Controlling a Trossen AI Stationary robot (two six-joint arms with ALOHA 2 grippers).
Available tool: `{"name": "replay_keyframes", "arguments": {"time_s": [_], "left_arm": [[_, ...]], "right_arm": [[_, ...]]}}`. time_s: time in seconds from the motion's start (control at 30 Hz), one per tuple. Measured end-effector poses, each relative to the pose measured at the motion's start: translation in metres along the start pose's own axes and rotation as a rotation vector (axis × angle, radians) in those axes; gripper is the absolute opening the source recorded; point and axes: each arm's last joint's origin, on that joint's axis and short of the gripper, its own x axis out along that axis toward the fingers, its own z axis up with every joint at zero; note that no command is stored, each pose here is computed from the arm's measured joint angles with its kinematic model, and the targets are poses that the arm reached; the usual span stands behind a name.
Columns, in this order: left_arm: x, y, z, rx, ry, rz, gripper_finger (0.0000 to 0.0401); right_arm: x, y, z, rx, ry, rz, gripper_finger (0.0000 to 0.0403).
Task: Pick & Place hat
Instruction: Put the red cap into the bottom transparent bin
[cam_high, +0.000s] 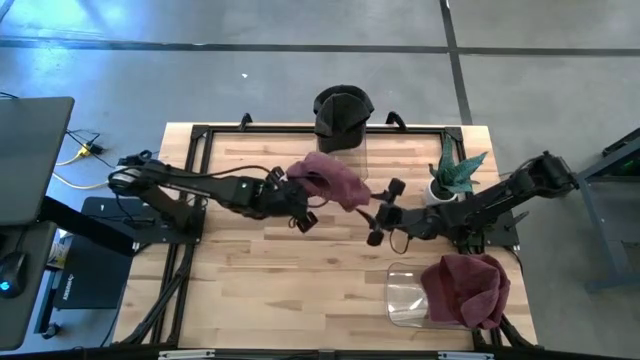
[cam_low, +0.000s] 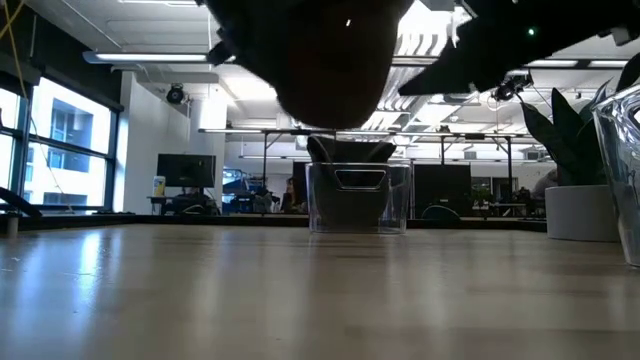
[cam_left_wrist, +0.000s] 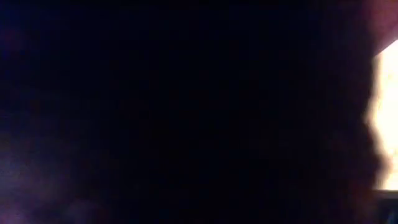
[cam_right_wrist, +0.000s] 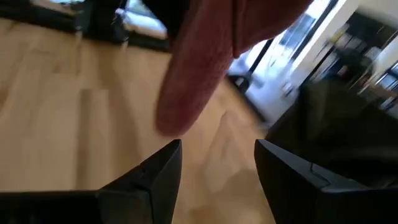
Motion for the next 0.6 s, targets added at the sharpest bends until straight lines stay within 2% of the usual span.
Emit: {"name": "replay_keyframes", "arguments": {"time_s": [0.13, 0.3, 0.5, 0.6], "left_arm": [[0.013, 0.004, 0.002, -0.016, 0.019, 0.015, 0.0003], [0.023, 0.004, 0.003, -0.029, 0.011, 0.021, 0.0003], [0.022, -0.002, 0.01, -0.017, -0.036, -0.06, 0.0003], [0.022, -0.004, 0.013, -0.005, -0.048, -0.107, 0.0003]], "right_arm": [[-0.003, 0.005, -0.009, 0.082, 0.062, 0.074, 0.0198], [-0.002, 0.005, -0.006, 0.162, 0.022, 0.094, 0.0198], [0.004, -0.002, -0.005, 0.286, 0.008, 0.02, 0.0198], [0.01, -0.002, -0.007, 0.304, 0.004, 0.01, 0.0196]]}}
